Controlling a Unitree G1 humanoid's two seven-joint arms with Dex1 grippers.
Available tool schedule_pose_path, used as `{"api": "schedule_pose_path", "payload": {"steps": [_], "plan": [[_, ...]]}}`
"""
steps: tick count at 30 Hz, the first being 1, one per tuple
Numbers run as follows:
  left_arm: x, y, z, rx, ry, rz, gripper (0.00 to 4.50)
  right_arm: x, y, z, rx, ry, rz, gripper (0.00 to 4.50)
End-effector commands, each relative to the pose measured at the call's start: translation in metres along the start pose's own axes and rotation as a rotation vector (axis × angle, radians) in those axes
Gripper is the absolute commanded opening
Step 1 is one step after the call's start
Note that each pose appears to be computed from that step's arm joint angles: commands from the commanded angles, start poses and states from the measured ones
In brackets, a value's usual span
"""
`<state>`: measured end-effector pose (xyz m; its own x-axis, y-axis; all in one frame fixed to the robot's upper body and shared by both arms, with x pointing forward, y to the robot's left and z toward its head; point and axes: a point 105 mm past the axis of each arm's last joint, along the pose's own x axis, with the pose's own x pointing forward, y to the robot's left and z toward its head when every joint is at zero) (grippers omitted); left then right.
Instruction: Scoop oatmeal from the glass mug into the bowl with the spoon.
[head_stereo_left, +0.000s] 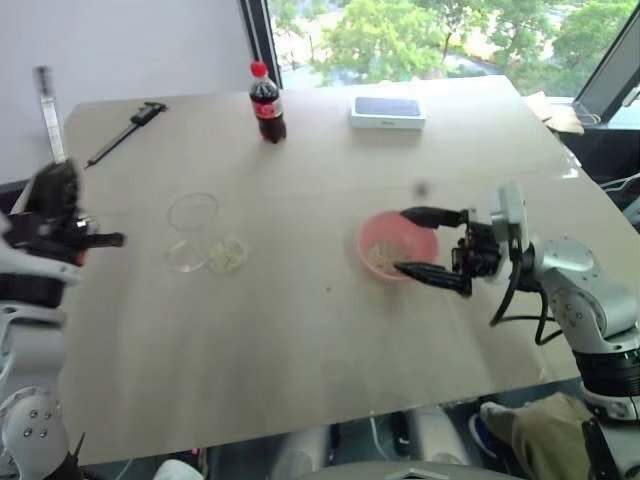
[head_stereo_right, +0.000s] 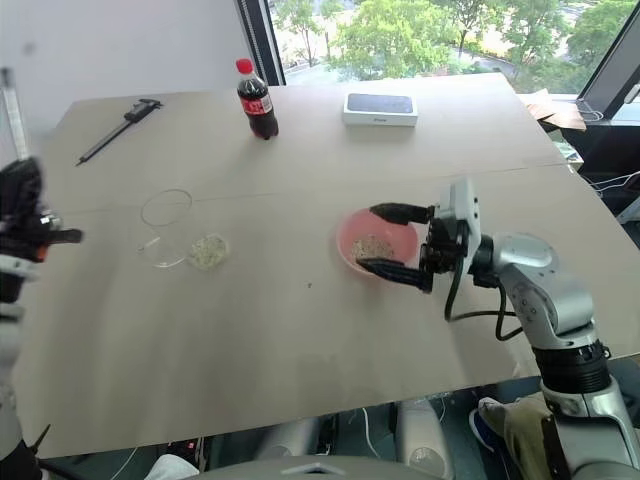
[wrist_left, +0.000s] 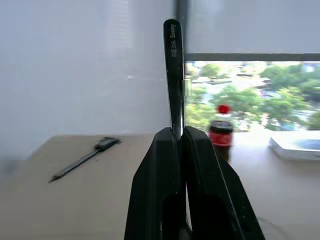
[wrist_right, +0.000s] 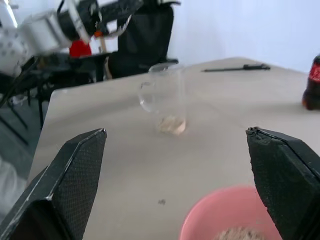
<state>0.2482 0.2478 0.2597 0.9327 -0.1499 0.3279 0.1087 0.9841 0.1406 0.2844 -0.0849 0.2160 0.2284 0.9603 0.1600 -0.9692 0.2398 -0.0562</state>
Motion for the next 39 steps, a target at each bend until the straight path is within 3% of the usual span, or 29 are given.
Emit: {"api": "schedule_pose_path", "payload": {"steps": [1, 5, 11, 18, 35, 38, 39], "plan": [[0.006, -0.059, -0.004, -0.005, 0.032, -0.253, 0.02, 0.012, -0.005, 0.022, 0.079, -0.037, -0.075, 4.50], [0.004, -0.102, -0.025, -0.041, 0.106, -0.448, 0.02, 0.030, -0.005, 0.023, 0.180, 0.030, -0.123, 4.50], [0.002, -0.134, -0.046, 0.003, 0.154, -0.597, 0.02, 0.057, 0.005, 0.021, 0.396, 0.083, -0.070, 4.50], [0.005, -0.145, -0.056, 0.082, 0.148, -0.654, 0.02, 0.071, 0.011, 0.029, 0.540, 0.046, -0.045, 4.50], [0.008, -0.166, -0.052, 0.080, 0.125, -0.699, 0.02, 0.082, 0.007, 0.029, 0.542, 0.019, -0.109, 4.50], [0.008, -0.165, -0.054, 0.080, 0.132, -0.694, 0.00, 0.082, 0.006, 0.028, 0.535, 0.017, -0.120, 3.66], [0.008, -0.164, -0.054, 0.081, 0.132, -0.684, 0.00, 0.082, 0.006, 0.028, 0.536, 0.016, -0.120, 3.11]]}}
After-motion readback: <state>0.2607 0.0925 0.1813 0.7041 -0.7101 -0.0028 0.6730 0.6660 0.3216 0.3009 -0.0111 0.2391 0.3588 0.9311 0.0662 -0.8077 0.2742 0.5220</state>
